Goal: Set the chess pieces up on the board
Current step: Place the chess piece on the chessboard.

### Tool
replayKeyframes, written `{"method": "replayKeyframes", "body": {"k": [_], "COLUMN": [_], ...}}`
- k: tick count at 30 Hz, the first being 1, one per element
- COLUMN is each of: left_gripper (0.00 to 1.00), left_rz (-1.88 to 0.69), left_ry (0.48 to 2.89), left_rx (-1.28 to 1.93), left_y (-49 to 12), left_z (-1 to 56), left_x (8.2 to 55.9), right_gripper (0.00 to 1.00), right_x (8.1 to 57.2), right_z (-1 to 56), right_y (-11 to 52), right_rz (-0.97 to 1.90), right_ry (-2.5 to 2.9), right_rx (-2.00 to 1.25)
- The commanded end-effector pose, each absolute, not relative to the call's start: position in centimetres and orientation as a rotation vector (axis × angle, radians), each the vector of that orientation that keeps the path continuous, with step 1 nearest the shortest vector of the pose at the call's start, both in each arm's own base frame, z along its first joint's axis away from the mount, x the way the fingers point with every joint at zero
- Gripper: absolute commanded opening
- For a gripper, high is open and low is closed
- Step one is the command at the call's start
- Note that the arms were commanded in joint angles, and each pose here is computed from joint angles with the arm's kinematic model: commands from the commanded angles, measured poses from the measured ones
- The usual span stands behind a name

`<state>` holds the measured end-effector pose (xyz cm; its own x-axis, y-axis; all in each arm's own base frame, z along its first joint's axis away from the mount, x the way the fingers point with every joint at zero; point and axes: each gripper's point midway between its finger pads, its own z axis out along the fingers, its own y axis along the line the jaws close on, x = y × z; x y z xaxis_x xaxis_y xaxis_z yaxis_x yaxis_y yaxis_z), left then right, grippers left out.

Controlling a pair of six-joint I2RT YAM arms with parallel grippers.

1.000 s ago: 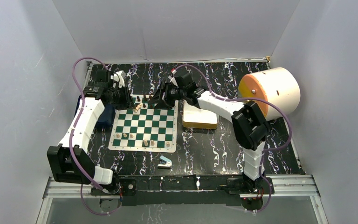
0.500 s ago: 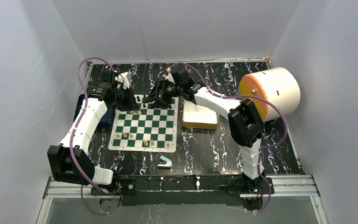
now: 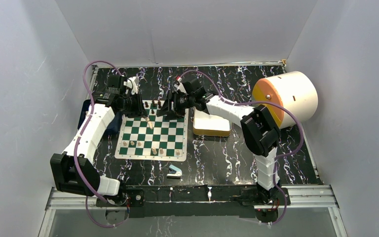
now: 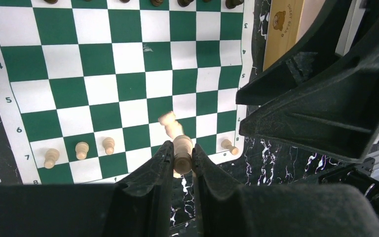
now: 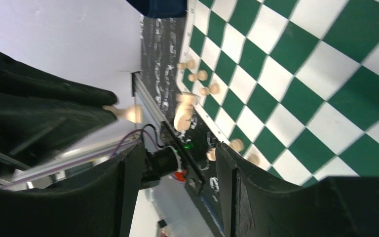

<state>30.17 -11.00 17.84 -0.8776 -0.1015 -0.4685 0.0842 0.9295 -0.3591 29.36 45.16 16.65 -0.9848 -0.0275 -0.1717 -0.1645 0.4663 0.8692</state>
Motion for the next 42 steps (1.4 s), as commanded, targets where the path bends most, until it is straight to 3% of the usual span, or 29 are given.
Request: {"method": "replayKeyframes", "body": {"k": [1, 10, 20, 27, 38, 42], "left_gripper": [0.02, 0.02, 0.02, 0.07, 0.06, 0.10], "left_rz": [-0.501, -0.409, -0.018, 0.117, 0.249, 0.273], "left_ry": [2.567, 2.552, 2.564, 2.572, 2.569, 2.538], "left_rx": [-0.083, -0.101, -0.278, -0.389, -0.605, -0.710], "left_y": [-11.2, -10.8, -5.2, -3.0, 0.1, 1.5], "left_z": [19.2, 19.9, 18.7, 16.4, 12.8, 12.4], "left_x": [30.4, 31.2, 29.7, 27.5, 25.1, 24.1], "right_gripper": [0.63, 0.65, 0.67, 0.70, 0.83, 0.91], "right_x": [29.7, 29.7, 27.9, 26.4, 24.4, 23.9], "right_z": [20.9, 21.8, 19.9, 20.4, 23.5, 24.2], "right_y": [44.6, 42.7, 41.0, 39.4, 36.8, 36.1], "right_rz": [1.500, 1.375, 1.337, 1.320, 1.302, 1.294], "right_ry": [2.260, 2.137, 2.241, 2.246, 2.170, 2.154], "right_rx": [-0.397, -0.432, -0.424, -0.437, -0.446, -0.435]}}
